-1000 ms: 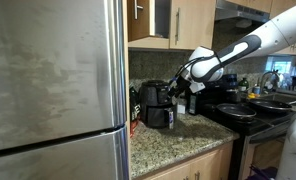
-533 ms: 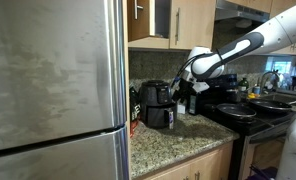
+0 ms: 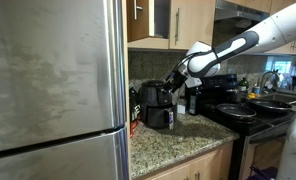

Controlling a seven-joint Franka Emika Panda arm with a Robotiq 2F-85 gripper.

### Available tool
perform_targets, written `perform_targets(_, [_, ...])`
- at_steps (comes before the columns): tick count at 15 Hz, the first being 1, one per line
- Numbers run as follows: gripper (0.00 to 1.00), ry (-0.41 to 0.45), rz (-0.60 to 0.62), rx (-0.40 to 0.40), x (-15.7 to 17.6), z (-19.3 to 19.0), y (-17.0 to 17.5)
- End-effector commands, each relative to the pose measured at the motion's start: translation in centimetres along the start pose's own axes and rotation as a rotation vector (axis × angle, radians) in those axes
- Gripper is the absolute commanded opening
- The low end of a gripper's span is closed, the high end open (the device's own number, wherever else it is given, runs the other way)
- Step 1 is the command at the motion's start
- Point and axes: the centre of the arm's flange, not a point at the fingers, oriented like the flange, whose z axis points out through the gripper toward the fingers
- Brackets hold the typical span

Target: Turn on the air fryer

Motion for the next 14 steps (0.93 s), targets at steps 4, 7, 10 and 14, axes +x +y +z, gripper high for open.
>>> perform_targets(4, [1.00, 0.031, -0.008, 0.002, 3.0, 0.2, -0.8])
perform_targets(7, [1.00, -0.039, 0.033, -0.011, 2.4, -0.3, -0.9])
perform_targets(10, [1.00, -0.166, 0.154, -0.027, -0.5, 2.3, 3.3])
perform_targets(14, [1.00, -0.213, 0.243, 0.040, -2.2, 5.7, 6.0])
